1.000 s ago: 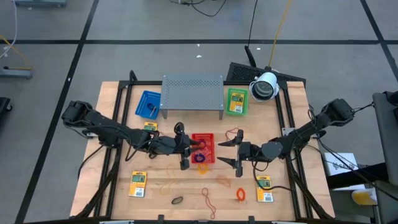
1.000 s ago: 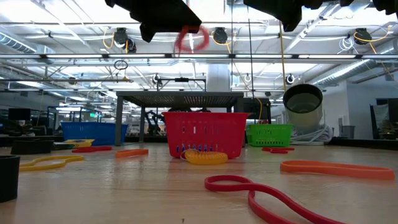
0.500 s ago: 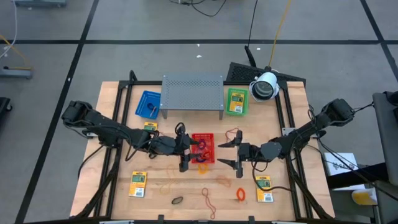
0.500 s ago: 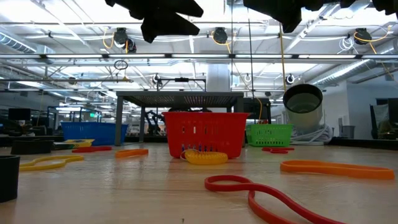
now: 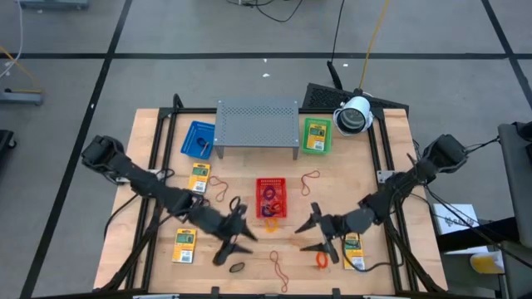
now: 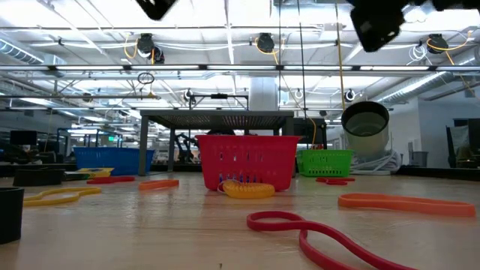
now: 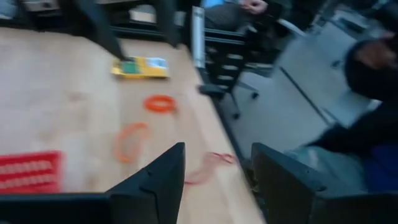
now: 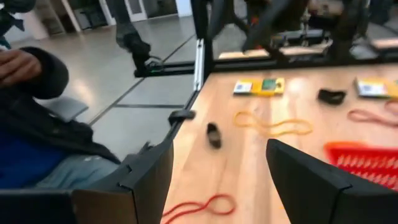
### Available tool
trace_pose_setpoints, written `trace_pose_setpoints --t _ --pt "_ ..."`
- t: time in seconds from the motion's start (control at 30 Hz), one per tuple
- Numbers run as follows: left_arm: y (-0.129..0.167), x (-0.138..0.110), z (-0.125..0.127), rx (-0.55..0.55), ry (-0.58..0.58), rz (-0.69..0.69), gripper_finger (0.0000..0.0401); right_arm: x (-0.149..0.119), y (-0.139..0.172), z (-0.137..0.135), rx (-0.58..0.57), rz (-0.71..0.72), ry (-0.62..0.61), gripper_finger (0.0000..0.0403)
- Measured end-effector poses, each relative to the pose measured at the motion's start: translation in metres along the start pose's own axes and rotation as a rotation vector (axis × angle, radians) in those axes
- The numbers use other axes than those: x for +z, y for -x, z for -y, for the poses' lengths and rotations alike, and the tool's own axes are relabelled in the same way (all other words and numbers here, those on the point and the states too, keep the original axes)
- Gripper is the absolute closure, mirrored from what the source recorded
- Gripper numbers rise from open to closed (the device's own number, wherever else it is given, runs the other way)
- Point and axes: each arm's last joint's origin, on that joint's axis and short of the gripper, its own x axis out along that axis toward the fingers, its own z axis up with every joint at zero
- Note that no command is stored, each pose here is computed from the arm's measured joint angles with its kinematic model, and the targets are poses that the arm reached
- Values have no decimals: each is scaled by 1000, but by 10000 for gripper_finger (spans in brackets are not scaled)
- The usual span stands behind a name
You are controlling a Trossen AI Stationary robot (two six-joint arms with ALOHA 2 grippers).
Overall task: Pick & Place Office Desk Supplies
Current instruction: Put the orange spring keychain into the red basket
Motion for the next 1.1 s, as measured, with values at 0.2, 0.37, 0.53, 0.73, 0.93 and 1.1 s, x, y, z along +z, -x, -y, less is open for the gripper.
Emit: trace_pose_setpoints --t 0.2,0.37,0.53,0.73,0.93,1.1 --pt "4 -16 42 -43 18 -13 222 -20 -5 -14 -39 -27 -29 156" --pt "10 -27 68 -36 34 -13 224 -25 -8 -17 -26 -17 -26 156" --pt "15 -40 79 49 66 -49 224 -22 -9 -16 -21 12 10 156" --pt "19 -51 74 220 85 -76 224 -24 -9 -17 -15 -1 15 156" --pt "18 -52 61 323 95 -93 224 -40 -7 -15 -8 -182 -109 156" --pt "16 -49 54 344 104 -87 224 -60 -1 -10 -44 -432 -383 156"
